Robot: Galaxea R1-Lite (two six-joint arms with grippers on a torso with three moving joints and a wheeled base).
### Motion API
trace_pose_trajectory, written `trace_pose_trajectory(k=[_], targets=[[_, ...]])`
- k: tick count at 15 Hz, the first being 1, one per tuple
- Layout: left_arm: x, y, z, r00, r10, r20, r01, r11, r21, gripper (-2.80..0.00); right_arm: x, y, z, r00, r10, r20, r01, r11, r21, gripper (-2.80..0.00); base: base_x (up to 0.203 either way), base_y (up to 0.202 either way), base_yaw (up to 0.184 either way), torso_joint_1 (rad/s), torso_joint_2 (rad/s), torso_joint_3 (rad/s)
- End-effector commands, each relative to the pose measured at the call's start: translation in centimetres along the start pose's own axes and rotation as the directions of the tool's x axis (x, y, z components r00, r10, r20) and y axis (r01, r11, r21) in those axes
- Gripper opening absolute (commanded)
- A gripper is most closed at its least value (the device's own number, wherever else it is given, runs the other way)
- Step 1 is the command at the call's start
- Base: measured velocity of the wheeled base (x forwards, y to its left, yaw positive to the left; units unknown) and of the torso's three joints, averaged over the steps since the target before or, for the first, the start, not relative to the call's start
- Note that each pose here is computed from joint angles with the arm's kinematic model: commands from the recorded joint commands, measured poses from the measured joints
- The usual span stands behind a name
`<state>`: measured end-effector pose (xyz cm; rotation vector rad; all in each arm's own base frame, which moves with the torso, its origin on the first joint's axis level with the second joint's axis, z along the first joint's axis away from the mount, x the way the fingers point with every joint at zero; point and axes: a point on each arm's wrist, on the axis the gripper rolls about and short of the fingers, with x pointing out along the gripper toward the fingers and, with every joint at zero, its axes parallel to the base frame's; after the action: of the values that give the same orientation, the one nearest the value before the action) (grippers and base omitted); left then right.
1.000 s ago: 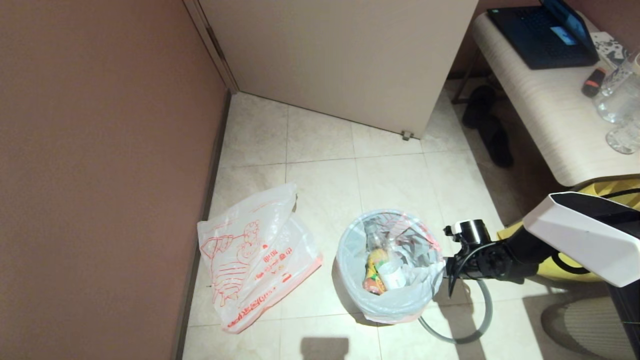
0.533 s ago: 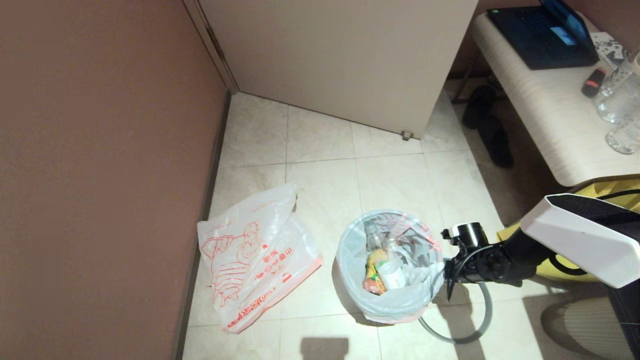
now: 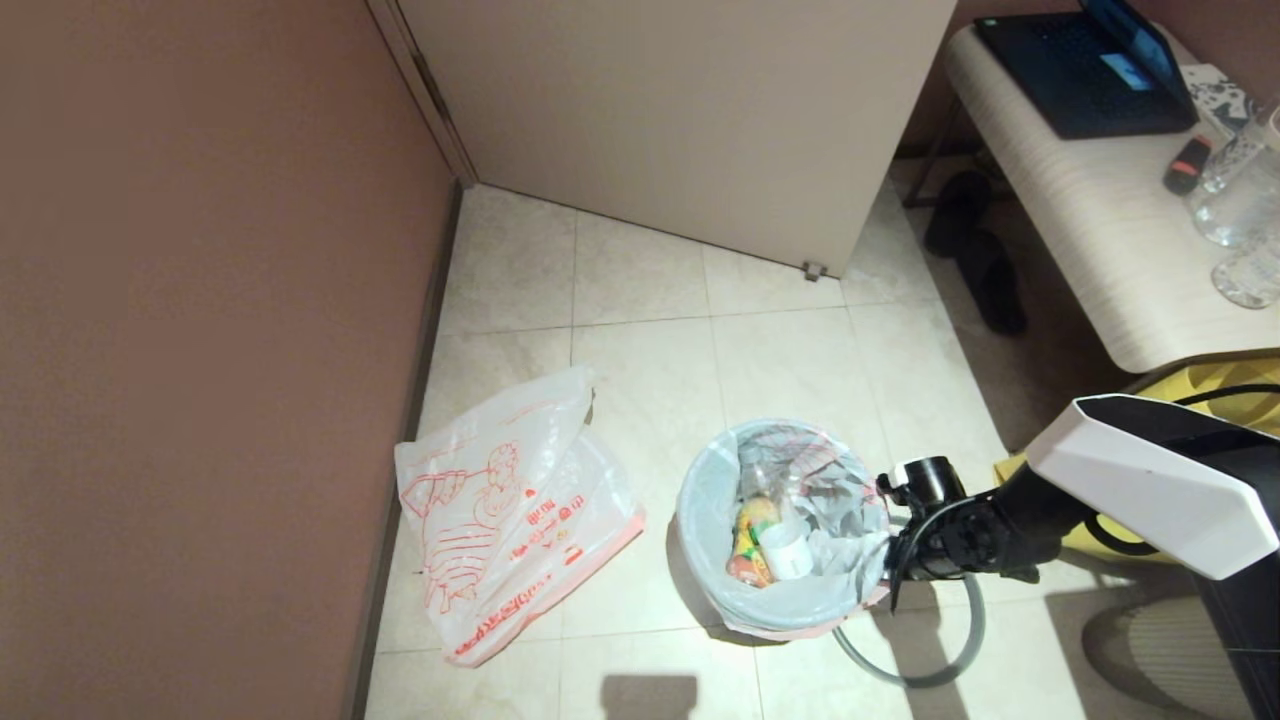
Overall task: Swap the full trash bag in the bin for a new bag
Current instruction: Place the trash bag on the floor
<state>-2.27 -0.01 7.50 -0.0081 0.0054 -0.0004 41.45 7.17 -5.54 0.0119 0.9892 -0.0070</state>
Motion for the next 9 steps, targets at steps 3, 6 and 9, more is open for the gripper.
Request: trace_pose_trajectory(k=[3,6,9], targets=[[0.0,0.0,0.0,1.000,-0.001,-0.001,0.001,1.000,-0.001,-2.80,-0.5,-0.3,-0.5,0.985,-0.172,-0.029,0.171,0.984,-0.054,-2.80,0.000,0.000,0.000,0.000,0.00,0.000],[0.0,0.0,0.0,1.000,0.000,-0.001,0.000,1.000,-0.001,-2.80,-2.0,-0.1,-0.6,0.929,-0.369,-0.037,0.361,0.921,-0.145,-2.80,0.000,0.000,0.000,0.000,0.00,0.000],[0.0,0.0,0.0,1.000,0.000,-0.001,0.000,1.000,-0.001,-2.80,-5.0,0.6,0.4,0.936,-0.353,-0.003,0.349,0.928,-0.128,-2.80,0.000,0.000,0.000,0.000,0.00,0.000]])
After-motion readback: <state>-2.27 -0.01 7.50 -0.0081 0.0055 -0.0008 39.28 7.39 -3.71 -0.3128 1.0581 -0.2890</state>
